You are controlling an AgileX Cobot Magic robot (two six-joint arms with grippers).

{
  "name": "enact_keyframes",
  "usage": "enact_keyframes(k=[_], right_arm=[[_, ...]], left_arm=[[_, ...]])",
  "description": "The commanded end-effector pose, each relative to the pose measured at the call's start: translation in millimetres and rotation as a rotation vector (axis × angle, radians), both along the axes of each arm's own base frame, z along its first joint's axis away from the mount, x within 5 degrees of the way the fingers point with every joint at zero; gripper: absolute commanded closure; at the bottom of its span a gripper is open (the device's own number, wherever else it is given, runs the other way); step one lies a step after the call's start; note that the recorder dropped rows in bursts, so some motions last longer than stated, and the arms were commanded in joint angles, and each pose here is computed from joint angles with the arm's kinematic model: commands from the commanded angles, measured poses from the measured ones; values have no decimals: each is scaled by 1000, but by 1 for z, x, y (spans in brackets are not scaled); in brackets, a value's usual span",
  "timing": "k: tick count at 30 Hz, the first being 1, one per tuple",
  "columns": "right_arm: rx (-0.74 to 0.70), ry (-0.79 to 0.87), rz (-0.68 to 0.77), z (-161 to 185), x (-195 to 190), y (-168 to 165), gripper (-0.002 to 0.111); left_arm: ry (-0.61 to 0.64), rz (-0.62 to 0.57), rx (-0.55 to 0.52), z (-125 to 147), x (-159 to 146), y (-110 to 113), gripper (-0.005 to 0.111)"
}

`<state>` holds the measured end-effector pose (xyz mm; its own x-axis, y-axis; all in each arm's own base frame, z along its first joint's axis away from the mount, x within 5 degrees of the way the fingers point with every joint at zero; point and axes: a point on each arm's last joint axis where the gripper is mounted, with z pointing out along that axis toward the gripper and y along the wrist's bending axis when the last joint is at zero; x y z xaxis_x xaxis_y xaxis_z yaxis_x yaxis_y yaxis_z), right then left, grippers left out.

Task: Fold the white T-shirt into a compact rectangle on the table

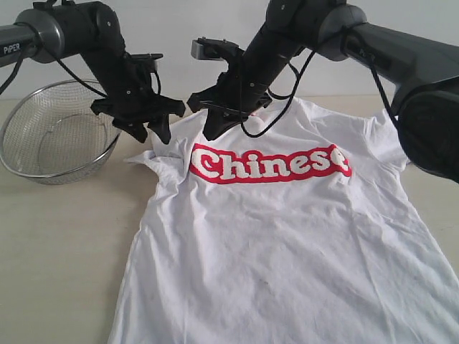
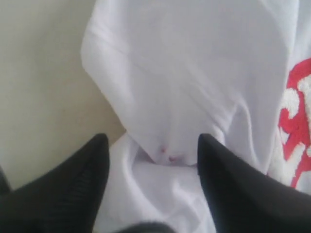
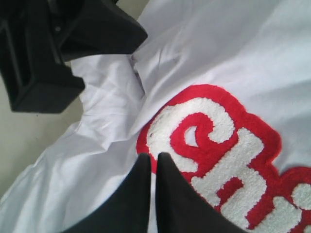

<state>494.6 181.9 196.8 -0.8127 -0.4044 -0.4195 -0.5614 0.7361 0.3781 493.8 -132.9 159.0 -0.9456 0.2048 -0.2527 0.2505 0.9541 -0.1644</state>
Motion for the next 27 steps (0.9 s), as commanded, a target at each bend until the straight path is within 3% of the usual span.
enact_keyframes(k=[1, 4, 7, 11, 14, 20, 27], right_arm=[[0, -15, 8, 6, -1, -1, 108], [-5, -1, 11, -3, 0, 0, 108], [-10, 16, 13, -12, 2, 0, 108], [-13, 13, 24, -15, 2, 0, 108], [-13, 13, 20, -15, 3, -2, 108], [-14, 10, 20, -15, 3, -4, 108], [-14, 11, 18, -15, 3, -4, 108]], left_arm=[[30, 29, -37, 2, -2, -4, 50], [126, 7, -13, -1, -11, -5, 51], [126, 17, -22, 1, -12, -5, 55], [103, 8, -194, 34, -17, -18, 55], [94, 17, -223, 54, -27, -19, 55], [292, -32, -348, 38, -83, -20, 55], [147, 115, -551, 52, -130, -15, 55]])
